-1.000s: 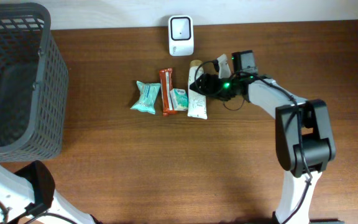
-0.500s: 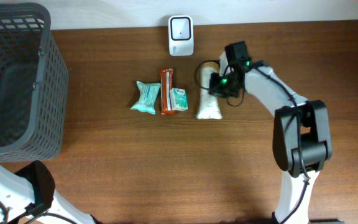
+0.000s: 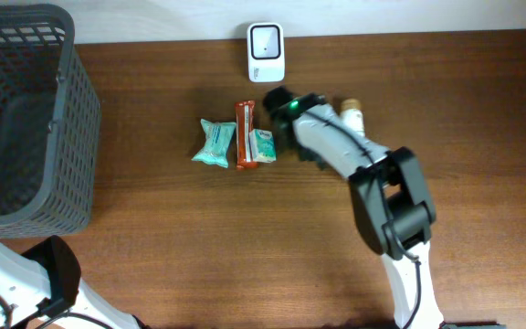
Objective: Scan the item barcode
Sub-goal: 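Lift the white tube with the right gripper and hold it over the scanner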
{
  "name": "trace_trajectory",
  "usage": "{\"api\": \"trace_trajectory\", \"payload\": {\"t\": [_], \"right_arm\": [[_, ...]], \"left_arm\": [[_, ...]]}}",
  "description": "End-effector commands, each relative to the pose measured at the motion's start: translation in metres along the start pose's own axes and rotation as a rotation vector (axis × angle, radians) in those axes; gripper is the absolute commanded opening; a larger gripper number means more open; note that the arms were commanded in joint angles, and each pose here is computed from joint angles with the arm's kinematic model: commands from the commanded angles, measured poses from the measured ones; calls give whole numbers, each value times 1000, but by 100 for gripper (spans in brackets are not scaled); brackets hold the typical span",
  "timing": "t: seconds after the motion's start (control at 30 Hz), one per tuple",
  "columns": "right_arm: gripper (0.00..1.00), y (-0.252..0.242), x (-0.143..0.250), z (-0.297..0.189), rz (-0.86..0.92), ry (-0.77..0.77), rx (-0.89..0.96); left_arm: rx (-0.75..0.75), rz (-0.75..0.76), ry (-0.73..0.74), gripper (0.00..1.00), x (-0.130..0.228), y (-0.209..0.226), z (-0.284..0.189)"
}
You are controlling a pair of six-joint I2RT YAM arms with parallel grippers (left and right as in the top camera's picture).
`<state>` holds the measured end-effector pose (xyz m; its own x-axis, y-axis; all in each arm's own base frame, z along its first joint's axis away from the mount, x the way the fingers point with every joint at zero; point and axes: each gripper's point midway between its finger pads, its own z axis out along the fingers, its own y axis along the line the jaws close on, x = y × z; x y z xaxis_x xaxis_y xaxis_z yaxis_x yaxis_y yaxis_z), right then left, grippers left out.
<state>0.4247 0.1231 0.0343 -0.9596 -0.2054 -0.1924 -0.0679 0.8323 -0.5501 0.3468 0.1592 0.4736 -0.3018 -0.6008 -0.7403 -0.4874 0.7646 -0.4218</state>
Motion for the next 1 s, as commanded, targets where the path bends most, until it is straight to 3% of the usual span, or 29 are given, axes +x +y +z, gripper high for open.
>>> {"api": "trace_trajectory", "payload": {"t": [0.0,0.03,0.13,0.2,0.23,0.27,0.3,0.33,0.4,0.43,0.5,0.6,0.67,0.83,0.9,0.97], "right_arm": [[56,29,-13,-38,-3,-64,-107],[58,25,-20,-49,6,-74,-119],[83,-21,-58,-98,126,-94,-254],[86,-52,-68,-113,130,-79,-390],[93,-71,-68,-113,120,-59,-468],[90,-92,-65,-108,130,-37,-512],[72,-108,-62,-99,170,-6,-522],[69,-131,-58,-83,223,22,-513],[81,-147,-52,-66,279,68,-545],[96,-148,-47,-58,300,101,-591],[96,-120,-41,-41,209,123,-770],[95,-84,-26,-7,164,169,-813],[88,-61,-17,13,151,182,-828],[83,-16,-1,34,108,184,-863],[67,-1,4,34,83,181,-866],[37,14,0,28,63,157,-865]], "left_arm": [[-1,-6,-4,99,-1,1,-1],[-1,-6,-4,99,-1,1,-1],[-1,-6,-4,99,-1,1,-1],[-1,-6,-4,99,-1,1,-1],[-1,-6,-4,99,-1,1,-1],[-1,-6,-4,99,-1,1,-1],[-1,-6,-4,99,-1,1,-1],[-1,-6,-4,99,-1,1,-1],[-1,-6,-4,99,-1,1,-1],[-1,-6,-4,99,-1,1,-1],[-1,-6,-4,99,-1,1,-1],[-1,-6,-4,99,-1,1,-1],[-1,-6,-4,99,-1,1,-1],[-1,-6,-4,99,-1,1,-1],[-1,-6,-4,99,-1,1,-1],[-1,-6,-4,99,-1,1,-1]]}}
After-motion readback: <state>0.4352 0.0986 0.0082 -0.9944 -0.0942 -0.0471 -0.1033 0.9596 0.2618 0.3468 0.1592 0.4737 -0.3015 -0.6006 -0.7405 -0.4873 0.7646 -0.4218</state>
